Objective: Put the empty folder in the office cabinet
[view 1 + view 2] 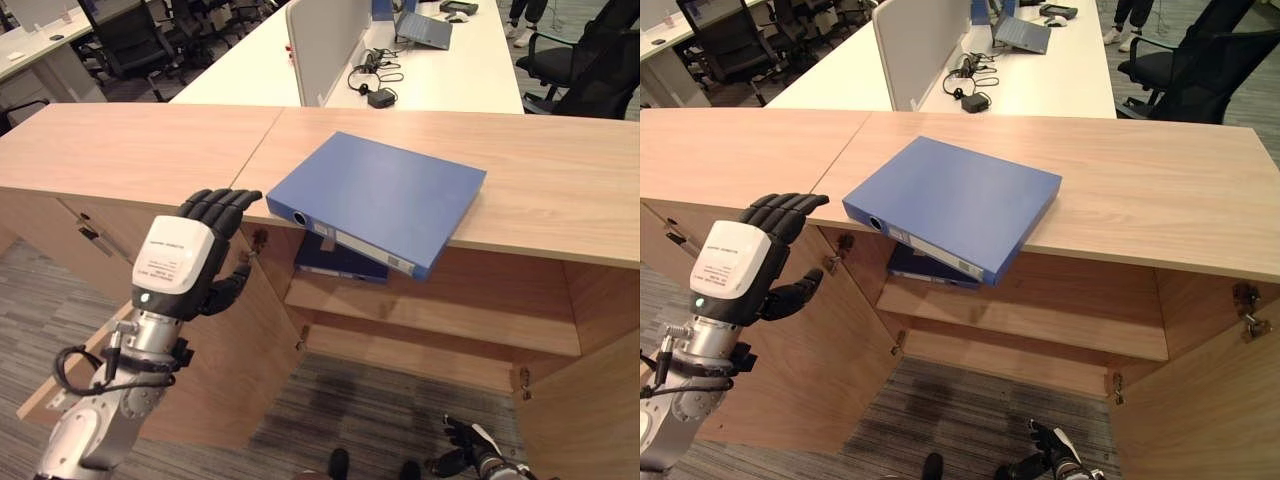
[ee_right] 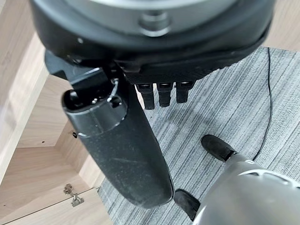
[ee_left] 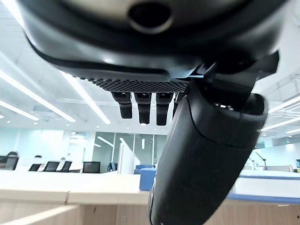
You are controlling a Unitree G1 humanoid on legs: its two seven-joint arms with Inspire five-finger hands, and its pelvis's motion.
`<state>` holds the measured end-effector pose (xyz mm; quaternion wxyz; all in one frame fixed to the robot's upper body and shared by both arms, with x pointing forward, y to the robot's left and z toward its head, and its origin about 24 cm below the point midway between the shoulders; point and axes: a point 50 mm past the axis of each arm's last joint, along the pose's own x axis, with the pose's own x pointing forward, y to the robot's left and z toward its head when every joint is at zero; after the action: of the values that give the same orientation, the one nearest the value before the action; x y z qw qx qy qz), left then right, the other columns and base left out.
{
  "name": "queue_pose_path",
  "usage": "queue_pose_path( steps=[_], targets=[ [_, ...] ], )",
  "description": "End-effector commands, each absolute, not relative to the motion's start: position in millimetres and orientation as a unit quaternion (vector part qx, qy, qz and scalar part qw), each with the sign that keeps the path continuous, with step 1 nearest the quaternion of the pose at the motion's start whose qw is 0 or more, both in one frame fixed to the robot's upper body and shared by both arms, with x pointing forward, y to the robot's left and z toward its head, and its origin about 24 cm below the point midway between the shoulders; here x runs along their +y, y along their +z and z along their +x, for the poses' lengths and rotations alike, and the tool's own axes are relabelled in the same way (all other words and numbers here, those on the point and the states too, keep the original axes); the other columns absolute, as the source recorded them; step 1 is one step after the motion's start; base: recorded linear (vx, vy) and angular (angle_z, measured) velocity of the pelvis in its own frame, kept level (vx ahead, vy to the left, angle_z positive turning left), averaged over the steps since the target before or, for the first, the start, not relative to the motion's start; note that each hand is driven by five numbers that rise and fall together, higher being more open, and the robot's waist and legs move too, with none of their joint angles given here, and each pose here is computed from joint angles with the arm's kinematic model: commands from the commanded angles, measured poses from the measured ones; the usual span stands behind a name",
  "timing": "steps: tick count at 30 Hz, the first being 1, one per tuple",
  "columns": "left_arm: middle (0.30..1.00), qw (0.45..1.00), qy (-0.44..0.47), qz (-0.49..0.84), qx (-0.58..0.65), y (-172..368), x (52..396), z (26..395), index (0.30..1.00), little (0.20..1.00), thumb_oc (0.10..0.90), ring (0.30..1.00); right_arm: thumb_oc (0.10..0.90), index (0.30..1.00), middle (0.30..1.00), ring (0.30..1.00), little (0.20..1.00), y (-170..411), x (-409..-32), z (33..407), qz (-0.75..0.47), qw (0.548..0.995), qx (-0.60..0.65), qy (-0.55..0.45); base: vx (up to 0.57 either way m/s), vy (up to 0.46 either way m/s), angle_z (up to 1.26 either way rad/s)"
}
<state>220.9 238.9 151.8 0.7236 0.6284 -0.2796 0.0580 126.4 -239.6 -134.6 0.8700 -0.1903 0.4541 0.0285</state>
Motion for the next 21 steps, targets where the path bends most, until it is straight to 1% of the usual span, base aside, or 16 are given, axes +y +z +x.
queue_pose_path(
  steps=[1, 8, 10, 12, 16, 18, 21],
  targets=[
    [0.9, 0.668, 0.07, 0.635, -0.382, 198, 225, 225, 0.9, 0.9, 0.8, 0.9, 0.8, 0.9, 0.9, 0.9, 0.9, -117, -240, 163, -0.223, 0.893, 0.389, 0.046, 0.01, -0.015, -0.06],
    [0.9, 0.669, 0.055, 0.627, -0.396, 200, 215, 233, 0.9, 0.9, 0.8, 0.9, 0.8, 0.9, 0.9, 0.9, 0.9, -123, -244, 153, -0.207, 0.887, 0.412, 0.021, 0.01, -0.002, -0.03],
    [0.9, 0.678, 0.052, 0.618, -0.395, 197, 212, 238, 0.9, 0.9, 0.8, 0.9, 0.8, 0.9, 0.9, 0.9, 0.9, -126, -244, 152, -0.173, 0.89, 0.42, -0.011, 0.01, -0.008, -0.03],
    [0.9, 0.682, 0.04, 0.617, -0.392, 193, 207, 243, 0.9, 0.9, 0.8, 0.9, 0.8, 0.9, 0.9, 0.9, 0.9, -127, -243, 151, -0.159, 0.892, 0.422, -0.019, 0.02, -0.022, -0.18],
    [0.9, 0.677, 0.023, 0.622, -0.393, 192, 199, 251, 0.9, 0.9, 0.8, 0.9, 0.8, 0.9, 0.9, 0.9, 0.9, -124, -243, 155, -0.141, 0.9, 0.411, -0.031, 0.03, -0.01, -0.12],
    [0.9, 0.679, 0.015, 0.624, -0.387, 187, 195, 258, 0.9, 0.9, 0.8, 0.9, 0.8, 0.9, 0.9, 0.9, 0.9, -116, -241, 166, -0.122, 0.915, 0.383, -0.041, 0.04, 0.007, -0.05],
    [0.9, 0.677, 0.013, 0.627, -0.386, 186, 194, 260, 0.9, 0.9, 0.8, 0.9, 0.8, 0.9, 0.9, 0.9, 0.9, -113, -241, 171, -0.116, 0.92, 0.372, -0.042, 0.01, 0.002, -0.05]
  ],
)
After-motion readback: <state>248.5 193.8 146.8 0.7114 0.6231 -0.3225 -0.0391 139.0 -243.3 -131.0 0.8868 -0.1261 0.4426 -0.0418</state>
